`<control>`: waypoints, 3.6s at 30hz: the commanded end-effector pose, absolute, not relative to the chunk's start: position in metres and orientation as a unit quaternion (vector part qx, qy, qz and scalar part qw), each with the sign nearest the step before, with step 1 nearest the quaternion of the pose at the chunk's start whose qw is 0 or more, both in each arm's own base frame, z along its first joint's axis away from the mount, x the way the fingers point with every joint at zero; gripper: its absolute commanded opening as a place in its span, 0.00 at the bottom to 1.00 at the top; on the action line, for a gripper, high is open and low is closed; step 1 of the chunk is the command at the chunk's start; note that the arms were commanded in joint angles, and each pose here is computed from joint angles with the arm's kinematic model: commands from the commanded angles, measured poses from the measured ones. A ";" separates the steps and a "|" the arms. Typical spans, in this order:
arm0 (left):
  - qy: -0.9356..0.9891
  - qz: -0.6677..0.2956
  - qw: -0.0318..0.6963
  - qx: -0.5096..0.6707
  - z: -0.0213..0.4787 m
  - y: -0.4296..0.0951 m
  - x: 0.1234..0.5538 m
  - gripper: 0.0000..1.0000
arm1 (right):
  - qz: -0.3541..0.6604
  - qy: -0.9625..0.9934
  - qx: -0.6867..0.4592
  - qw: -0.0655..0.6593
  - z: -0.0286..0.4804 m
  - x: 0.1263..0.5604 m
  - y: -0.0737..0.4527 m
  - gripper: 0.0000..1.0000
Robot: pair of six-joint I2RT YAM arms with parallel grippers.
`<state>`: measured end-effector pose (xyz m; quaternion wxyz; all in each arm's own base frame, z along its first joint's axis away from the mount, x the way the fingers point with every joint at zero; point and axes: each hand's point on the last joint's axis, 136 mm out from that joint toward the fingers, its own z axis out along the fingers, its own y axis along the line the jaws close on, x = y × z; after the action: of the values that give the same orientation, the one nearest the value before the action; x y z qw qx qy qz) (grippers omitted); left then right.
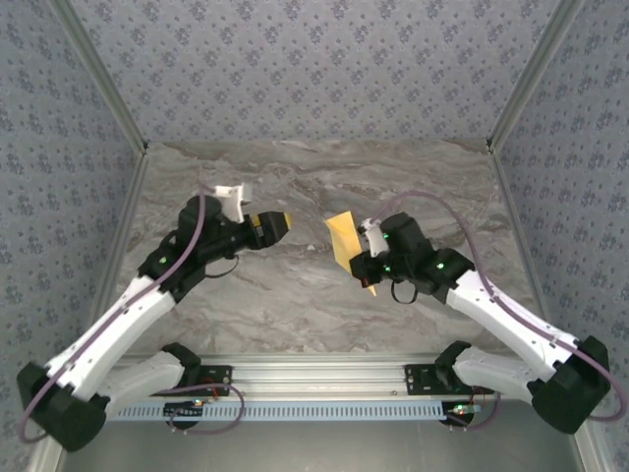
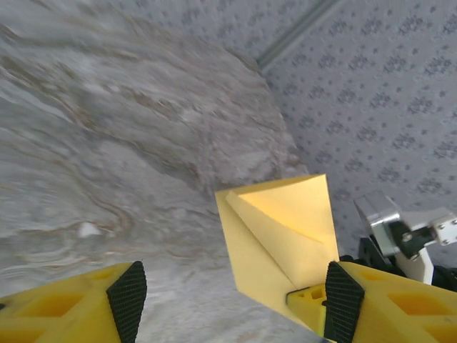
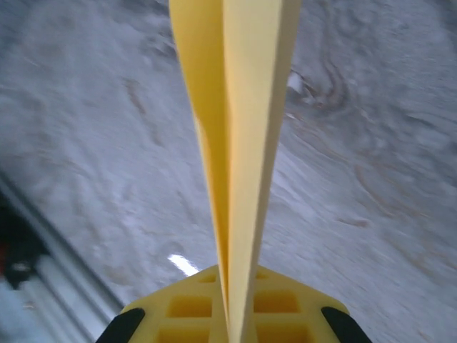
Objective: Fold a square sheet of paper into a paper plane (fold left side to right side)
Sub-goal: Turn over the paper at the center of the table, then pick up the square sheet of paper from the center of the table, then place the paper at the center of the table.
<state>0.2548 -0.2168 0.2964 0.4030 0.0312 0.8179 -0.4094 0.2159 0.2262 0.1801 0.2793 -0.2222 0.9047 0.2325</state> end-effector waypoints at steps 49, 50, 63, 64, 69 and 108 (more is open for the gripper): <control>0.858 -0.447 0.252 -0.023 0.147 -0.245 0.239 0.75 | 0.280 0.901 -0.248 0.220 0.143 0.206 0.255 0.95; 0.858 -0.450 0.247 -0.020 0.144 -0.252 0.240 0.72 | 0.294 0.900 -0.227 0.228 0.143 0.209 0.247 0.95; 0.877 -0.441 0.191 -0.008 0.086 -0.317 0.273 0.65 | 0.383 0.884 -0.106 0.247 0.136 0.212 0.193 1.00; 0.878 -0.440 0.186 -0.007 0.082 -0.321 0.275 0.65 | 0.386 0.883 -0.104 0.245 0.135 0.211 0.192 1.00; 0.887 -0.429 0.169 -0.012 0.063 -0.328 0.280 0.60 | 0.398 0.881 -0.095 0.237 0.131 0.209 0.186 1.00; 0.749 -0.559 0.287 0.210 0.215 -0.300 0.222 0.00 | 0.598 0.716 -0.271 0.238 0.174 0.242 0.245 0.60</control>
<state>0.2255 -0.2993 0.2025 0.2724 0.1868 0.7685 -0.5480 0.2446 0.2410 0.1651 0.2405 -0.2469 0.7328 0.5867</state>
